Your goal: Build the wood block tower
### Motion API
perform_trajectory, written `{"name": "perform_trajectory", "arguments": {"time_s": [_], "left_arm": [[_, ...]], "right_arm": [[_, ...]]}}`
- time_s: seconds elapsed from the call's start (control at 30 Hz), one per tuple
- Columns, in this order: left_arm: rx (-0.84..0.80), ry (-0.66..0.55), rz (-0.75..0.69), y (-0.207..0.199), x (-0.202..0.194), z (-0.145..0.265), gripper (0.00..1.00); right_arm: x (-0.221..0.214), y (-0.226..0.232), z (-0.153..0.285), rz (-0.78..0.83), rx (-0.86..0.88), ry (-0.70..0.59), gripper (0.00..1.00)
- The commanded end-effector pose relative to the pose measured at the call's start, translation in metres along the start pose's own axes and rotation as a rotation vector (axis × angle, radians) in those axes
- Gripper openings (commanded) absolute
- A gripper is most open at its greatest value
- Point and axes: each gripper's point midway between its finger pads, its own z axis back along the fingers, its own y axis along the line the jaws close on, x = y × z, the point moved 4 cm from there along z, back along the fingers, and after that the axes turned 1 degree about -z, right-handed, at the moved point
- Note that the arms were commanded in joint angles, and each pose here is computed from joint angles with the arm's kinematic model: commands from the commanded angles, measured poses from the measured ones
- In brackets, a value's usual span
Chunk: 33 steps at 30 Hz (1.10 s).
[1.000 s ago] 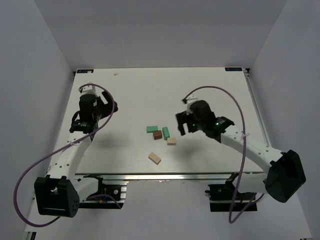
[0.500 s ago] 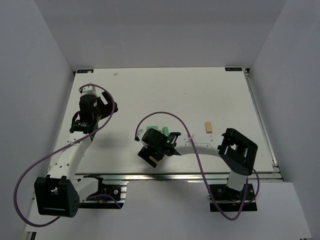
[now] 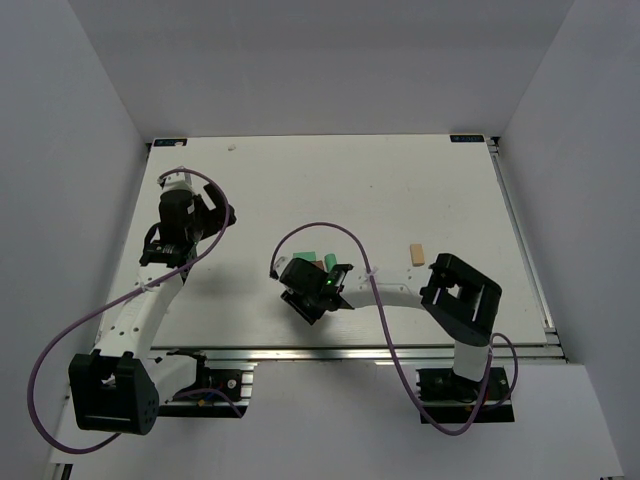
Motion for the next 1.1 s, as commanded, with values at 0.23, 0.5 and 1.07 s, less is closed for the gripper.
{"name": "perform_trajectory", "arguments": {"time_s": [0.23,0.5,1.07], "left_arm": [[0.028,-0.015,0.003,0.004,0.002,0.002,0.98],[0.036,-0.009,0.003,0.005,0.001,0.001,0.98],[0.047,-0.002,0.004,0.007,0.0,-0.003,0.98]], "right_arm": [[0.042,-0.066,0.087,-0.223,-0.22,-0.23,0.06],[-0.021,-0.201,0.102,-0.68,-0.587,-0.119,0.06],[-0.061,-0.243,0.048,-0.849,-0.641,0.012,0.08]]}}
